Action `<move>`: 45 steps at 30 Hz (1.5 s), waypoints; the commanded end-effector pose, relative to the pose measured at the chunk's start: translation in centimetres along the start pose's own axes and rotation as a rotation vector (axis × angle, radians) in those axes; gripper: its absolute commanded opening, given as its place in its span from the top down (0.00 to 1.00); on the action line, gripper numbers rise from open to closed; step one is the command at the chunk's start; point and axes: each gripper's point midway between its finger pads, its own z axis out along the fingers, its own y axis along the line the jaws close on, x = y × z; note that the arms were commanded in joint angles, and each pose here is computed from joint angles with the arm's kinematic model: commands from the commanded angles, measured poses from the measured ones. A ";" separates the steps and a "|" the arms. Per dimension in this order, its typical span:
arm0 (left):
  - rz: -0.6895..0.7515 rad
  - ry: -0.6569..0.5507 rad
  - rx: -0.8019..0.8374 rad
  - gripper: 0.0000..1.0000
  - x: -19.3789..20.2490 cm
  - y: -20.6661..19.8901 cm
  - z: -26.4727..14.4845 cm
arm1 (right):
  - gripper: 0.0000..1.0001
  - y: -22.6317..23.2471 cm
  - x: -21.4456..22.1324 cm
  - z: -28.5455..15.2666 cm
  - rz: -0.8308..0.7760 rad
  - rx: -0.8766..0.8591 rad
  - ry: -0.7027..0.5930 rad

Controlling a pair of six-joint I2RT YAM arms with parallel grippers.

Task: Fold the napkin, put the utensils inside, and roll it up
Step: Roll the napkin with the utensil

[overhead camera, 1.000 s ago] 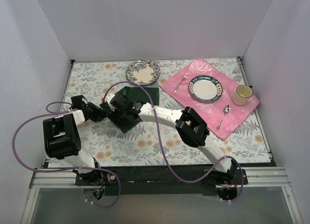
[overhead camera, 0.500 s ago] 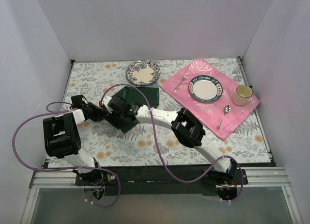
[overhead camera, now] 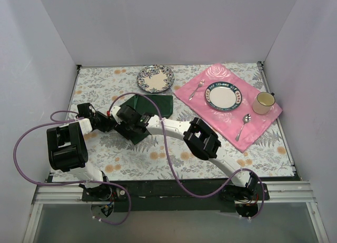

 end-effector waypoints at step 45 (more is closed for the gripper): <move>0.032 -0.070 0.027 0.66 -1.3 -1.8 -1.8 | 0.67 -0.9 4.8 0.9 0.080 0.065 0.097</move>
